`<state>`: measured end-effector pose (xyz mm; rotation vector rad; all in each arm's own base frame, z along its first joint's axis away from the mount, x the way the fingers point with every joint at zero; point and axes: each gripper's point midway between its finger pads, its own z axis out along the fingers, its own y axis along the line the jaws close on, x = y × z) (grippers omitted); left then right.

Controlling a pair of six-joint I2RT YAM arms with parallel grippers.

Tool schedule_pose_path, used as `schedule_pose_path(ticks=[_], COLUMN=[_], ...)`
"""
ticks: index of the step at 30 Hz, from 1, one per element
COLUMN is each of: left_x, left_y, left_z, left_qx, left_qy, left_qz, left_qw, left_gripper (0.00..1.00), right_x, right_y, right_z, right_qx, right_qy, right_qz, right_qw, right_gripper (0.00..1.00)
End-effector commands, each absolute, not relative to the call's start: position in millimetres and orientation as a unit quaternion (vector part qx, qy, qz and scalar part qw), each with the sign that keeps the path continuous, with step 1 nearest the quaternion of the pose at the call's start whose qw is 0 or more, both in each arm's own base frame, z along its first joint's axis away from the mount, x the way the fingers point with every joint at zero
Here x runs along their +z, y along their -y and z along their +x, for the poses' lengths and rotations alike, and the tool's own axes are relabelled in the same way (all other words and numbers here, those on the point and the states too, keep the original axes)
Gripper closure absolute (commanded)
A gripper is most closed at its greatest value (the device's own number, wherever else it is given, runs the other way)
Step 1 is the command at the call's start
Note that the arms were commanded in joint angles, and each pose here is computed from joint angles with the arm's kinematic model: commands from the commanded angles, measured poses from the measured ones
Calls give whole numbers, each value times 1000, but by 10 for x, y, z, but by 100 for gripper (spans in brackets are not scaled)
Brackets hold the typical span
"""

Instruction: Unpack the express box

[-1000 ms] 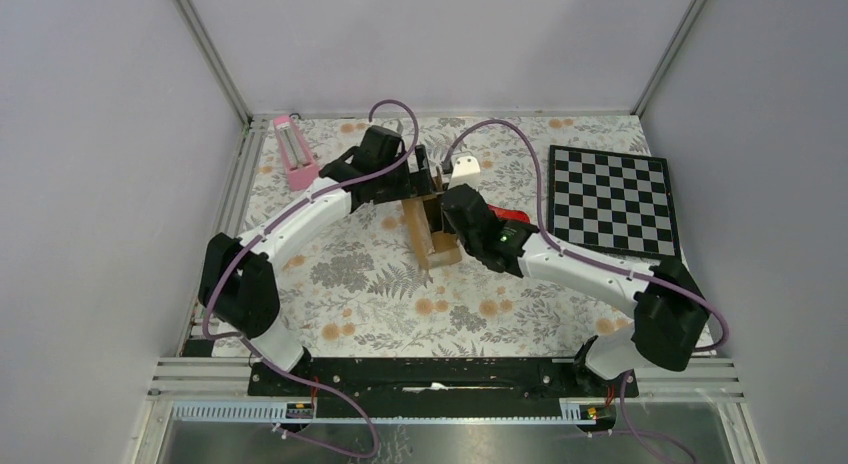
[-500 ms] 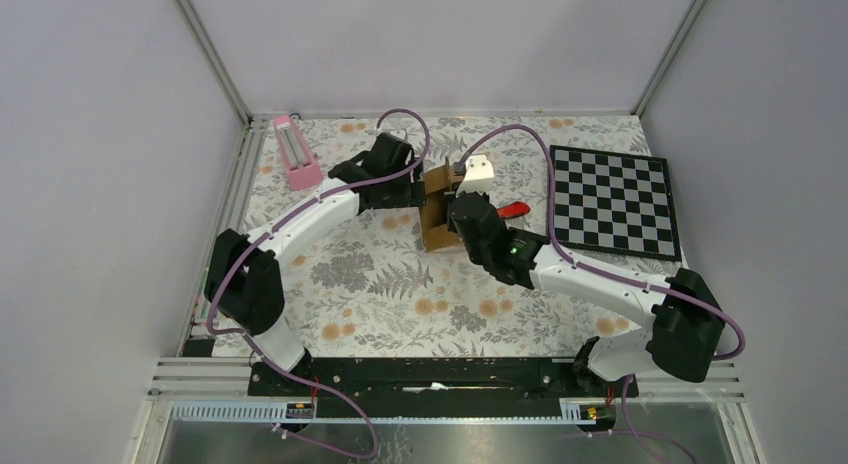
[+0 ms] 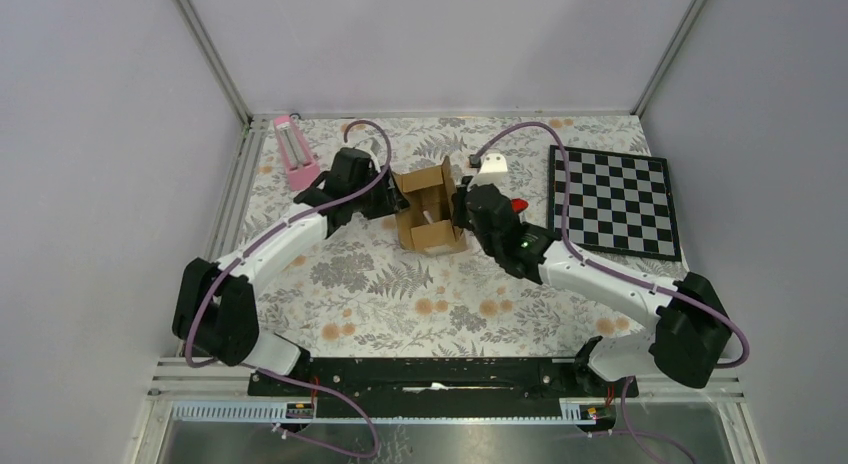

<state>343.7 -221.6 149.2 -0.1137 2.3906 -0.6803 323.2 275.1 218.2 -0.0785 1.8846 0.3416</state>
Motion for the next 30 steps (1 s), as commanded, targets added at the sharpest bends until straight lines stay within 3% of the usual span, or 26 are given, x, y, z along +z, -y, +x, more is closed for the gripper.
schedule_pose_path(ticks=[1,4,6,8,9,13,16,23,27,30], left_x=[2060,2252,2349,2379,2353,2023,1761,1290,1302,1423], left_y=[2266,2196,2166,2162,2153,2093,2192,2454,2594,2645], left_z=[3525,3519,3504,3481,3474,3446,3437,3456,3454,3459], left_qx=[-340,-342,-333,-326,-318,-249,-227,-190,-200,-217], left_qy=[-856,-845,-848,-856,-863,-905,-921,-941,-938,-932], left_qz=[-31,-24,-16,-12,-12,-23,-19,-8,0,4], left_qw=[388,409,412,400,393,343,316,280,282,289], left_gripper=[70,91,100,100,100,100,100,100,100,93], right_x=[2380,2243,2128,1922,1805,1473,1364,1407,1559,1769], right_y=[-2701,-2812,-2974,-3166,-3237,-3270,-3173,-2668,-2418,-2371], right_z=[3355,3364,3319,3261,3239,3182,3176,3113,3072,3044], right_qx=[244,277,311,345,355,357,327,259,233,233], right_qy=[-788,-799,-805,-816,-822,-837,-850,-852,-846,-839], right_qz=[30,30,27,22,21,30,26,50,50,38], right_qw=[565,533,504,464,446,415,413,452,476,490], right_gripper=[100,100,100,98,91,51,37,20,17,17])
